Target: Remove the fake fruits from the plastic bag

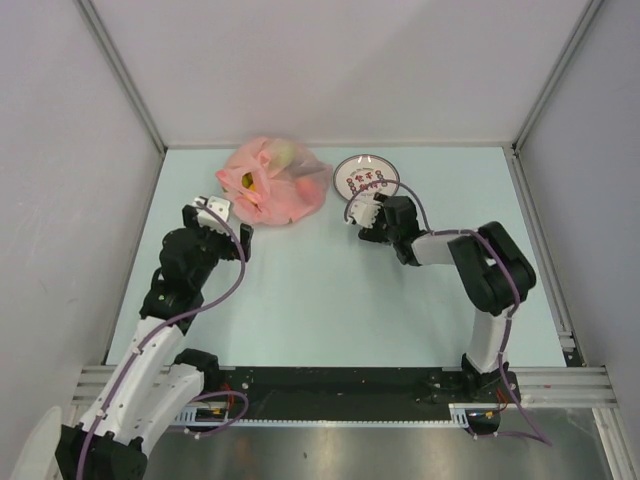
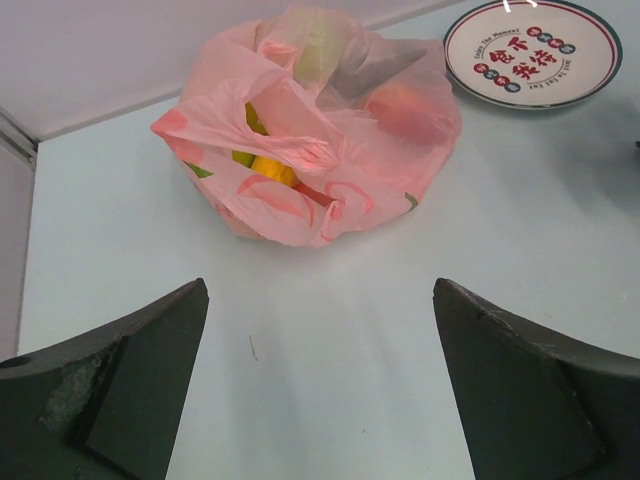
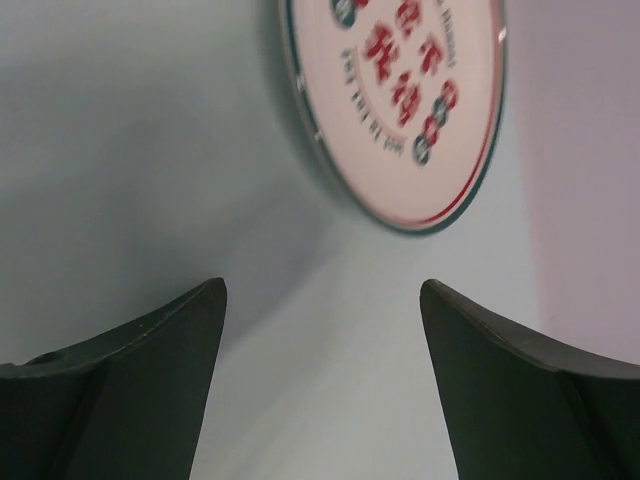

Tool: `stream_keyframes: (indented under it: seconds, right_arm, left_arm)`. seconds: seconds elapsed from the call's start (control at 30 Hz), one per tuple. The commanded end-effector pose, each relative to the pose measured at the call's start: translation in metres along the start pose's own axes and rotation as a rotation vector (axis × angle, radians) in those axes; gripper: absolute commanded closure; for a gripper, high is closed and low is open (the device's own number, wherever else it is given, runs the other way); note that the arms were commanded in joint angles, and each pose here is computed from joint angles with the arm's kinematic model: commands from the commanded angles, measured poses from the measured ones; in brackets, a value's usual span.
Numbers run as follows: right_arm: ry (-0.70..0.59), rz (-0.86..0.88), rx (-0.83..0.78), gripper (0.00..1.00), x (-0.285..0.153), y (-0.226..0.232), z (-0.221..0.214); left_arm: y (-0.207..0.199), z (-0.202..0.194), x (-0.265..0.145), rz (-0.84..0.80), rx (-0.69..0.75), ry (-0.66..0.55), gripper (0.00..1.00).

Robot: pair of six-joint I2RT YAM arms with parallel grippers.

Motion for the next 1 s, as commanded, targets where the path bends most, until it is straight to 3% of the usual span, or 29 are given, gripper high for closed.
stream_keyframes:
  seconds: [0.0, 0.27, 0.5, 0.97]
  right_arm:
    - [-0.178, -0.131, -0.181, 0.16, 0.034, -0.018, 0.04]
    - [-0.216, -0.064, -0.258, 0.16, 0.072, 0.001, 0.05]
    - [-0.178, 0.042, -0.256, 0.3, 0.081, 0.021, 0.046]
    - [-0.033, 0.17, -0.195, 0.94, 0.065, 0.044, 0.028]
  left_arm:
    - [0.012, 0.021, -0.01, 0.033, 0.052, -0.048, 0.0]
    - [0.025, 0.033, -0.011, 0.081, 0.062, -0.039, 0.0]
    - [0.025, 0.039, -0.005, 0.074, 0.052, -0.052, 0.0]
    - [0.026, 0.032, 0.004, 0.089, 0.027, -0.032, 0.0]
Point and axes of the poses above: each gripper's point midway between its finger pads, its own x axis out along the fingers, its own y axis along the line the jaws close on, z = x × y, the point moved 4 cm from there along -x, back along the fingers, and after that the axes turned 13 degrees about x, right-handed, at the moved point
